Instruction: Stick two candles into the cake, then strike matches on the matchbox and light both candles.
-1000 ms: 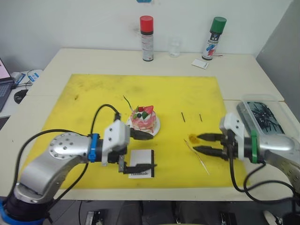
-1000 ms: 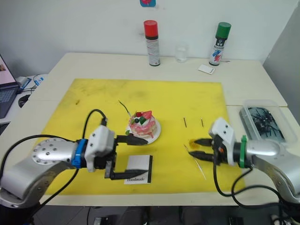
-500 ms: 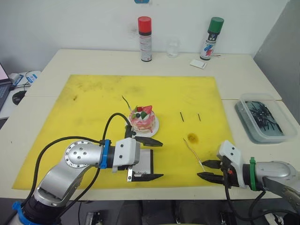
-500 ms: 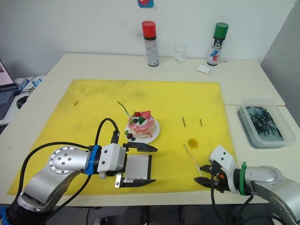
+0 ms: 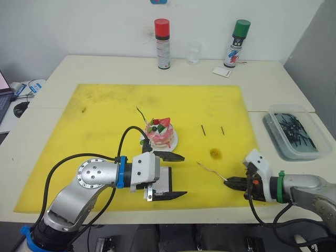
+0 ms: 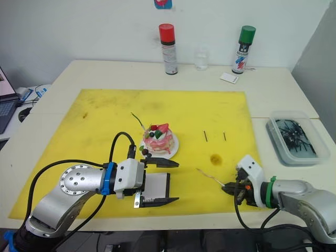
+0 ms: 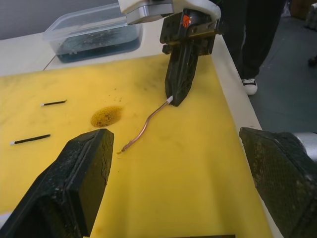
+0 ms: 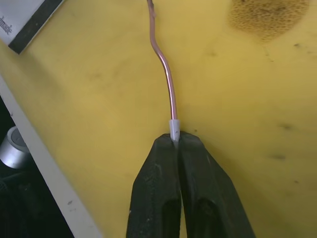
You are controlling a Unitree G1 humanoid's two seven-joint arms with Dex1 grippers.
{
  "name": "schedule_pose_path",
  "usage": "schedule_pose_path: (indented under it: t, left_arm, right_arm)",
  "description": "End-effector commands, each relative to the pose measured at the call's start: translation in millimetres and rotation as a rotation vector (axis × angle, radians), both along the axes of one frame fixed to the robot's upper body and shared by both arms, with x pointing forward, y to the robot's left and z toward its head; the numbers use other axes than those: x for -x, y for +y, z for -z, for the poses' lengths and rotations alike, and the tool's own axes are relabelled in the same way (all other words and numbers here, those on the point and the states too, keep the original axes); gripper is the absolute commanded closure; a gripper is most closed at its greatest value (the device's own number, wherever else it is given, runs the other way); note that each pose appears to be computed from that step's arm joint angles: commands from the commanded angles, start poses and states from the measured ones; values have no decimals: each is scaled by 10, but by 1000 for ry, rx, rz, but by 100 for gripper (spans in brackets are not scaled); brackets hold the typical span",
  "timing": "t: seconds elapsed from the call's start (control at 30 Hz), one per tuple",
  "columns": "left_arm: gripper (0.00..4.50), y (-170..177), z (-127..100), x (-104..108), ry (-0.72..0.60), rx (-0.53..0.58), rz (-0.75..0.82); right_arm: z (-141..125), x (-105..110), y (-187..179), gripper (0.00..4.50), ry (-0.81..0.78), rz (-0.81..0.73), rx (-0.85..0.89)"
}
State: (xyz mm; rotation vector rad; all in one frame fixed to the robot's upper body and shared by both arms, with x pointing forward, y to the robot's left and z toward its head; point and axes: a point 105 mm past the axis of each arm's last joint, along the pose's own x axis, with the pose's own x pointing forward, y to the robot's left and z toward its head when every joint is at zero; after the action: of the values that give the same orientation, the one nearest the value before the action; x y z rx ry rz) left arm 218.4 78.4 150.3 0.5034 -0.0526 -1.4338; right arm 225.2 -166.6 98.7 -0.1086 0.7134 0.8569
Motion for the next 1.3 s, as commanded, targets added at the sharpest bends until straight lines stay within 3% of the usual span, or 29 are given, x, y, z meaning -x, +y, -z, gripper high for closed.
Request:
schedule_pose_path:
  t: [0.03, 0.2, 0.57, 0.67, 0.77, 1.0, 1.3]
  left_arm:
    - [0, -64, -42, 45, -16, 31, 21]
    - [0, -86, -32, 42, -11, 44, 21]
    - [0, -155, -42, 46, -15, 75, 17]
    - [0, -174, -62, 65, -28, 79, 31]
    - [0, -202, -77, 80, -53, 76, 55]
    - [0, -309, -131, 131, -109, 69, 125]
    - [0, -384, -208, 171, -134, 92, 145]
  right_arm:
    - [-311, -37, -174, 447, -68, 6, 9]
    - [-471, -43, -477, 447, -91, 31, 93]
    - [-103, 42, -581, 447, -54, 39, 209]
    - [-118, 35, -651, 376, -50, 33, 265]
    - [-185, 35, -672, 270, -46, 18, 300]
    - [-306, 55, -524, 270, -9, -29, 314]
    - [-192, -21, -541, 270, 42, 7, 342]
